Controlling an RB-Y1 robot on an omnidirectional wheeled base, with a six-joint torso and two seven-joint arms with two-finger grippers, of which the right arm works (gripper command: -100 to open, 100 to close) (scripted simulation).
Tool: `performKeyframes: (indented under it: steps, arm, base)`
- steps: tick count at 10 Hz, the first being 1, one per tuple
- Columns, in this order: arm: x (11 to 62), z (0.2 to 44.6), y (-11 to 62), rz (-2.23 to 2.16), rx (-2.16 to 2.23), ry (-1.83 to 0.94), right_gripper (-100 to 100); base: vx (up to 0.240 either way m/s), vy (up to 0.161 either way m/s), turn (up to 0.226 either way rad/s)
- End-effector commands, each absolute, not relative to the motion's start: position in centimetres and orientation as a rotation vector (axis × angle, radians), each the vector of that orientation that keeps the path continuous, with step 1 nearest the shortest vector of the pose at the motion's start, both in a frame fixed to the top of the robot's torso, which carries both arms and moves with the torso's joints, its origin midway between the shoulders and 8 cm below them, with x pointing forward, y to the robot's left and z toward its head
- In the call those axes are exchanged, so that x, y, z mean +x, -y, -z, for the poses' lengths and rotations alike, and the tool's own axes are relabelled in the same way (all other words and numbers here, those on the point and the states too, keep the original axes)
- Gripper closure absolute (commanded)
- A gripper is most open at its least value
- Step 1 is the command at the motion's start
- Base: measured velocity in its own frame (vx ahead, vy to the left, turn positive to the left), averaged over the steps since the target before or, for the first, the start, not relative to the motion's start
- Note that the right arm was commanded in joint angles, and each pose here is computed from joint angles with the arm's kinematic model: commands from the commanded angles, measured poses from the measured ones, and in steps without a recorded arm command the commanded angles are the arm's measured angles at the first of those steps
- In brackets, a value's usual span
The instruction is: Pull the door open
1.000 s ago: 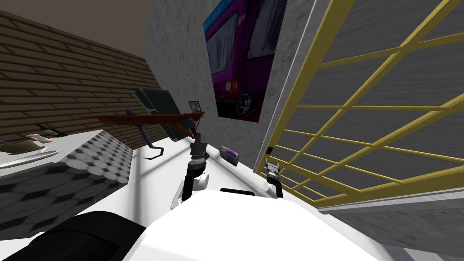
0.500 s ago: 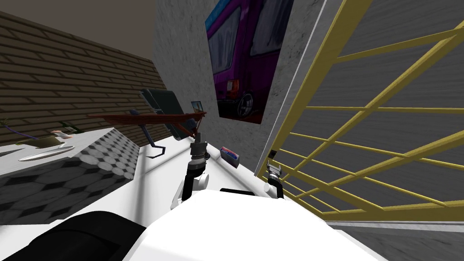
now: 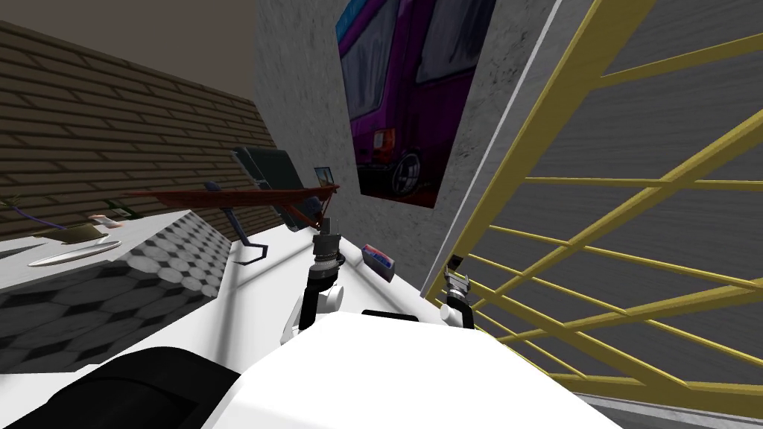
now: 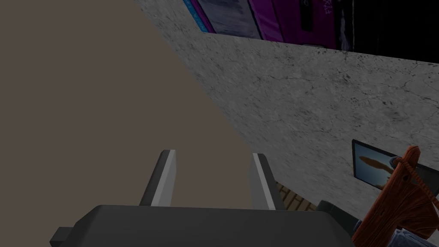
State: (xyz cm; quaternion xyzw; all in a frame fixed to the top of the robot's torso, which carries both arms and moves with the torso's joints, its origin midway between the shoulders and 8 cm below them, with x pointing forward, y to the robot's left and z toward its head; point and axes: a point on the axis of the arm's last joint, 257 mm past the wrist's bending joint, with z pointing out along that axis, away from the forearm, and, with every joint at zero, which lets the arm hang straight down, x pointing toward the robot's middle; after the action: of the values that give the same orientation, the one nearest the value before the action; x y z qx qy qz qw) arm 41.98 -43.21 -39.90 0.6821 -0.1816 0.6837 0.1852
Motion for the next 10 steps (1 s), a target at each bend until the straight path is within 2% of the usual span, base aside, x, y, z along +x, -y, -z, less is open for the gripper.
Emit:
performKeyframes:
  steps: [1,7,8,9,10]
  arm:
    - [41.1,40.1,44.5,-1.923,1.922,0.517,-100]
    - [37.9,40.0,50.3,-1.906,1.911,0.536,-100]
    - [38.2,40.1,49.6,-1.908,1.911,0.534,-100]
    - [38.2,40.1,49.6,-1.908,1.911,0.534,100]
    - [38.2,40.1,49.6,-1.908,1.911,0.534,100]
  base:
    - [0.132,0.010,0.028]
    - [0.142,-0.007,0.037]
    - [0.079,0.003,-0.022]
    - [-0.026,0.010,0.011]
    - [-0.036,-0.006,-0.014]
